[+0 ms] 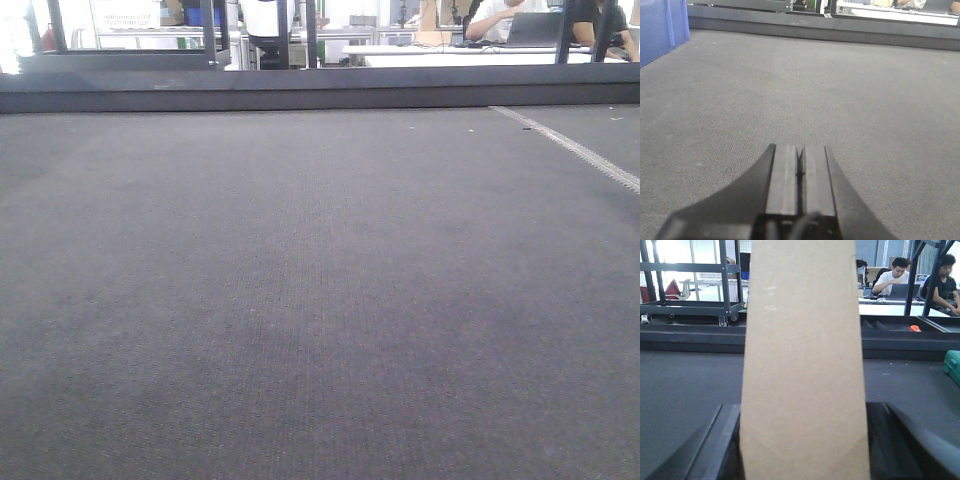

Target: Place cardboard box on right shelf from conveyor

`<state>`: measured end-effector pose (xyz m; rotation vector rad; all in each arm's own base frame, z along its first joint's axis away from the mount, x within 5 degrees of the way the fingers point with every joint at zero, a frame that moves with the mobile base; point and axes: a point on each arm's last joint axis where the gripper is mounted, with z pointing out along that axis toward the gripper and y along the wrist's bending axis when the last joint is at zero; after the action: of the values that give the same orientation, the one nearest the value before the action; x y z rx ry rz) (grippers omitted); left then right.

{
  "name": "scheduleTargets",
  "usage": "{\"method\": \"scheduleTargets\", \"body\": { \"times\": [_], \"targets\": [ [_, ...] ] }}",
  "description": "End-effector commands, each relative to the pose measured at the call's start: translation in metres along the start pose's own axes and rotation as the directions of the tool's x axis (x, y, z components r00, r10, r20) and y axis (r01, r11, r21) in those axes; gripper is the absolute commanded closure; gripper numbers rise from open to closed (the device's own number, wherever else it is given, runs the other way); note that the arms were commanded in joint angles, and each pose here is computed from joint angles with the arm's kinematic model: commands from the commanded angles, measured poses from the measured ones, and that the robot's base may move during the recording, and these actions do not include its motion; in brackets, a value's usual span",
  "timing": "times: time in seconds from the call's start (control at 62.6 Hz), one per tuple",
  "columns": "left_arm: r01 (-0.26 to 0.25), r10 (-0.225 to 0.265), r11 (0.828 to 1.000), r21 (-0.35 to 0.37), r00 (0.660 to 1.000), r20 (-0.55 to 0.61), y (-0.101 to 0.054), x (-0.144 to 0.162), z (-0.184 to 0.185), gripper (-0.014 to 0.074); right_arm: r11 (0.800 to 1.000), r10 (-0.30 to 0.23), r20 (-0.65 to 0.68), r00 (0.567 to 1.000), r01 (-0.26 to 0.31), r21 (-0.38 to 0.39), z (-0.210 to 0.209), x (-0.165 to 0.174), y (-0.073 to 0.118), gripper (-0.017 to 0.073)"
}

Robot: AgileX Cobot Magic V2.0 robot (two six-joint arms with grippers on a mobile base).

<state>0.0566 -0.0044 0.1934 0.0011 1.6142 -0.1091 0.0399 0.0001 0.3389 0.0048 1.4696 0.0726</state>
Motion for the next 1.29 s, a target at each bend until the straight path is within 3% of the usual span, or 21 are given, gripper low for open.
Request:
{"method": "scheduleTargets", "body": {
  "times": [0.0,0.687,0.911,1.278],
  "targets": [
    [0.010,-0.010,1.000,0.001,0.996,0.094,0.0000,-0.0088,-0.0013,0.0713,1.000,-0.022,0.137,0.990,0.023,-0.005,-0.0015,-0.0196,0.0014,0.0147],
    [0.010,-0.010,1.000,0.001,0.996,0.094,0.0000,-0.0088,-0.0013,0.0713,1.000,-0.022,0.134,0.991,0.023,-0.005,-0.0015,-0.0193,0.0013,0.0150],
    [0.010,-0.010,1.000,0.001,0.996,0.094,0.0000,-0.0088,-0.0013,0.0713,1.000,-0.022,0.135,0.991,0.023,-0.005,-0.0015,-0.0194,0.0013,0.0277],
    [0.010,-0.010,1.000,0.001,0.996,0.094,0.0000,-0.0088,-0.0013,0.0713,1.000,-0.022,0.134,0.991,0.023,-0.005,-0.0015,-0.0193,0.0013,0.0279]
  ]
}}
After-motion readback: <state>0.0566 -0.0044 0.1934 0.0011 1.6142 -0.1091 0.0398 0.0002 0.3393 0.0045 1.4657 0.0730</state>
